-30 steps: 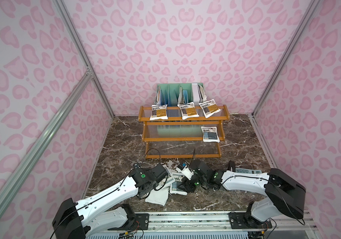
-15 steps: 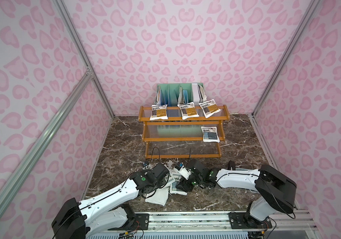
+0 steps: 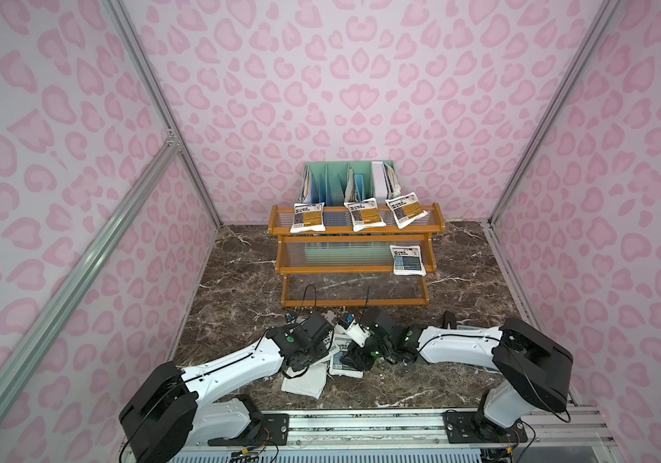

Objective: Place the bagged coffee beans on the shelf by color
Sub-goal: Pick up the bagged coffee beans at the center of the board.

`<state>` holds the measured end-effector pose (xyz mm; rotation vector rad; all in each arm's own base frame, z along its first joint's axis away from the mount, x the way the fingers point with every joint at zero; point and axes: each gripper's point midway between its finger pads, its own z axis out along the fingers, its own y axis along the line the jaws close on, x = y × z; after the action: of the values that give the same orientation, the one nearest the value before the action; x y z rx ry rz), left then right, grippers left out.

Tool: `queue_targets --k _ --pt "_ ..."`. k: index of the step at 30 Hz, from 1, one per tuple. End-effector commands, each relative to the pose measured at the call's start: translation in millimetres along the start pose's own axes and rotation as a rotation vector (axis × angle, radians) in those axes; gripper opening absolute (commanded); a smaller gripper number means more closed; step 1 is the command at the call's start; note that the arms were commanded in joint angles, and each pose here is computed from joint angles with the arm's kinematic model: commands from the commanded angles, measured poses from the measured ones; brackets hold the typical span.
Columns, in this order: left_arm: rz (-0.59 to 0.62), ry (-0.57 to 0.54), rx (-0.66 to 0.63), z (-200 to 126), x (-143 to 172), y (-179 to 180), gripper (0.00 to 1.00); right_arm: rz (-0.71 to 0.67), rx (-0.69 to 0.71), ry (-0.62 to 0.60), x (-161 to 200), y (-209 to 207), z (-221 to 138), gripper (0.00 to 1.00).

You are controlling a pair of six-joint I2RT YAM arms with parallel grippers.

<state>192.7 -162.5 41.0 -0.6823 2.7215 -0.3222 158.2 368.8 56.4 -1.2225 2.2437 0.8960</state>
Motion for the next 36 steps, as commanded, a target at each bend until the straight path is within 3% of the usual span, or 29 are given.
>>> queue_targets --k 1,5,10,16,26,32,36 --pt "0.007 0.019 0.01 7 5 0 0.55 -0.007 0.01 -0.012 -3 -1 -1 0.54" --pt "0.009 0.036 0.001 18 9 3 0.45 -0.004 0.015 -0.015 -3 -2 -3 0.53" --pt "0.017 0.059 -0.01 24 11 3 0.01 -0.007 0.023 -0.02 -4 -3 -5 0.53" --pt "0.079 0.049 -0.034 0 1 -6 0.0 -0.018 0.018 -0.038 -11 1 -13 0.53" --pt "0.086 -0.054 0.086 -71 -25 -21 0.0 0.035 -0.058 -0.195 -53 5 -56 0.55" --pt "0.096 -0.068 0.212 -86 -30 -46 0.0 0.095 -0.162 -0.365 -95 5 -93 0.56" --pt "0.087 -0.069 0.247 -89 -30 -53 0.0 0.103 -0.199 -0.394 -106 8 -96 0.56"
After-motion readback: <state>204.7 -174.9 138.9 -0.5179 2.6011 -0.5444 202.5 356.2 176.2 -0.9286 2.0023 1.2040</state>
